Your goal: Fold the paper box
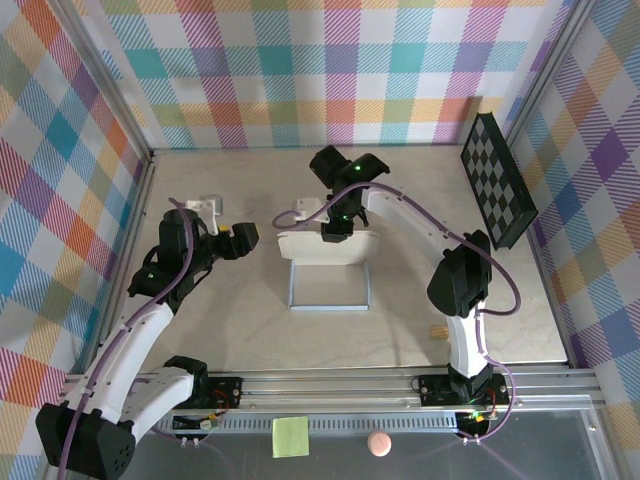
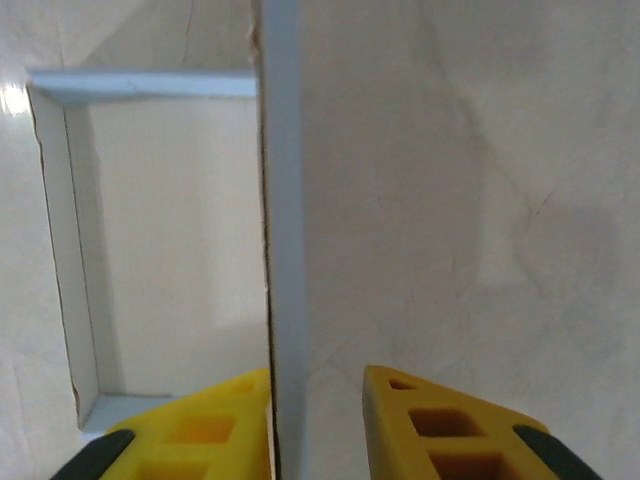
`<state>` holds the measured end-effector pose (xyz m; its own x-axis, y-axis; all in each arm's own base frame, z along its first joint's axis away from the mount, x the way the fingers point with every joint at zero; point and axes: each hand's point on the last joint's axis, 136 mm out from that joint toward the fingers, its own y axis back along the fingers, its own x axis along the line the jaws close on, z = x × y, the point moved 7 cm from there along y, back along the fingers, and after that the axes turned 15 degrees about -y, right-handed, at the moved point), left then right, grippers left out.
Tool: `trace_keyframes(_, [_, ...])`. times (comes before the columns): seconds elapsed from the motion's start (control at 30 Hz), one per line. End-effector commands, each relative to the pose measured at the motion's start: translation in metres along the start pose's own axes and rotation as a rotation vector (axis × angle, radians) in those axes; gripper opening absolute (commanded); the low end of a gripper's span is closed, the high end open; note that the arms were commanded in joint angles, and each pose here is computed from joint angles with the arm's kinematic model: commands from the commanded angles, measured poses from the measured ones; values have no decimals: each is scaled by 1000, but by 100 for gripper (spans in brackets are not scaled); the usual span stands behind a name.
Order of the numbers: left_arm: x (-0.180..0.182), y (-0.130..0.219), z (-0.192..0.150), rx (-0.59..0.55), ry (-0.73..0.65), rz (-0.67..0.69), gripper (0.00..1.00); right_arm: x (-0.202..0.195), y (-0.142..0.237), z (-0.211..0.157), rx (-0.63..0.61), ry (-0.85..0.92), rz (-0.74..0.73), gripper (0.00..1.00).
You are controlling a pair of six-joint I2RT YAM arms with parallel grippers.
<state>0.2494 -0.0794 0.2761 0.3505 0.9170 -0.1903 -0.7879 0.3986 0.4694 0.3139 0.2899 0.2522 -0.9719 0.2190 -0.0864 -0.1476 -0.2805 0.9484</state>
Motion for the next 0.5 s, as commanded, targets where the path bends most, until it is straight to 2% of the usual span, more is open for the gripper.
trace_keyframes(0.0, [-3, -3, 6, -18, -3, -51, 79, 1, 28, 5, -101, -84, 3, 34])
trace_keyframes(0.23, [-10, -11, 11, -68, -8, -124, 75, -2, 55, -11, -275, -274, -25, 43])
trace_keyframes(0.47, [-17, -22, 10, -56, -26, -151, 71, -5, 60, -53, -398, -576, -56, 49])
